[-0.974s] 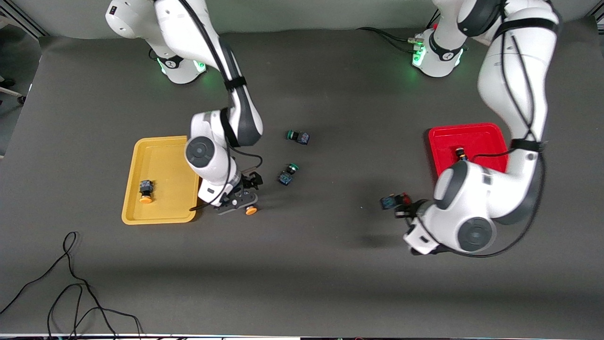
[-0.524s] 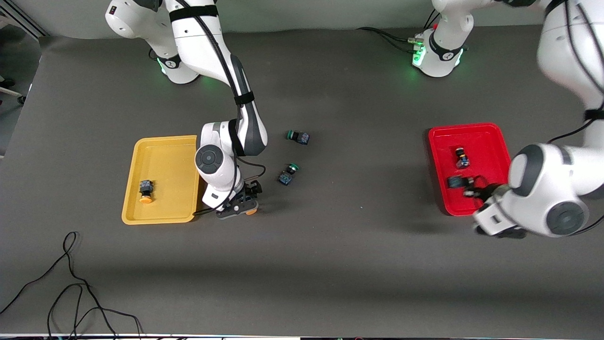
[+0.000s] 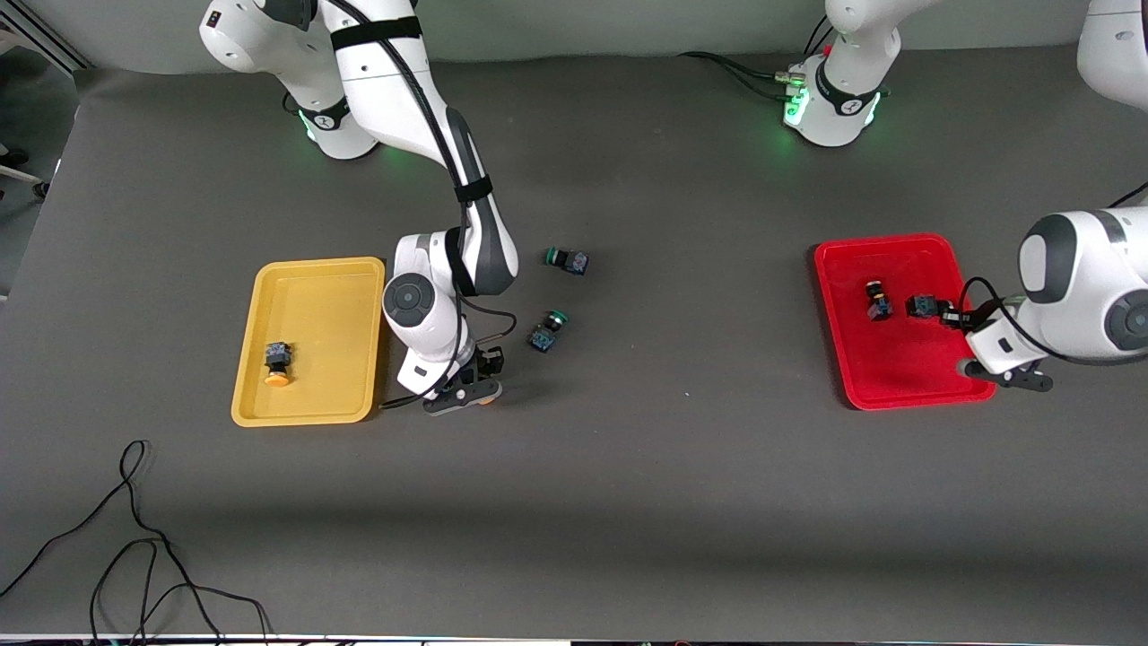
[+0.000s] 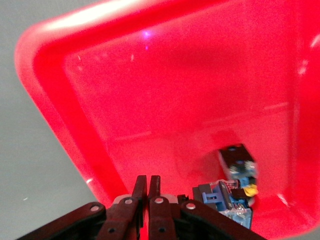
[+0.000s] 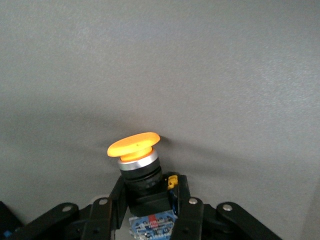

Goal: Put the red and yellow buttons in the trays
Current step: 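Carry the yellow button to the yellow tray while the left gripper lowers red, then open both grippers to release the buttons inside their trays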

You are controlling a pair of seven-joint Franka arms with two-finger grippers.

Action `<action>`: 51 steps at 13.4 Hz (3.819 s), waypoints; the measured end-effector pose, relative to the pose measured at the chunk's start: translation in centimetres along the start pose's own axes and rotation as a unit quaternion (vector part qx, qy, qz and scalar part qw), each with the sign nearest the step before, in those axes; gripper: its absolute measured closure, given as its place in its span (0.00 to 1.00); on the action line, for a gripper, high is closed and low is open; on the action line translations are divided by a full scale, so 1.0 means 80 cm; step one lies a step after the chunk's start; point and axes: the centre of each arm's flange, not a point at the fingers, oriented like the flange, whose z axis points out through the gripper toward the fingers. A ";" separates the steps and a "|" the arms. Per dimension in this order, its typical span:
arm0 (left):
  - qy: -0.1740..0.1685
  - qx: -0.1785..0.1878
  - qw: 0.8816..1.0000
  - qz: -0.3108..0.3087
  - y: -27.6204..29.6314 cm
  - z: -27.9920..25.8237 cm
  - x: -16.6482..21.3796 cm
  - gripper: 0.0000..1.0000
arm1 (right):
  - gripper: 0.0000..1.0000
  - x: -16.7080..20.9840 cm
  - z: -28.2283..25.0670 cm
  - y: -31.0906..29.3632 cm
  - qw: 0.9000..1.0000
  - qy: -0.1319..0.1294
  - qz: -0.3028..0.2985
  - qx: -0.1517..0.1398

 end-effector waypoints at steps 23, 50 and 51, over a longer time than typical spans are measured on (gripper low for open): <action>0.051 0.095 0.991 0.075 0.005 -0.007 -0.001 0.00 | 0.57 -0.087 -0.032 0.313 0.976 -0.139 0.167 0.019; 0.032 0.133 0.972 0.192 0.015 0.039 0.024 0.00 | 0.00 -0.024 -0.438 0.291 0.988 -0.073 0.136 -0.020; 0.032 0.129 0.973 0.188 0.018 0.047 0.021 0.00 | 0.00 -0.022 -0.434 0.290 0.987 -0.081 0.141 -0.019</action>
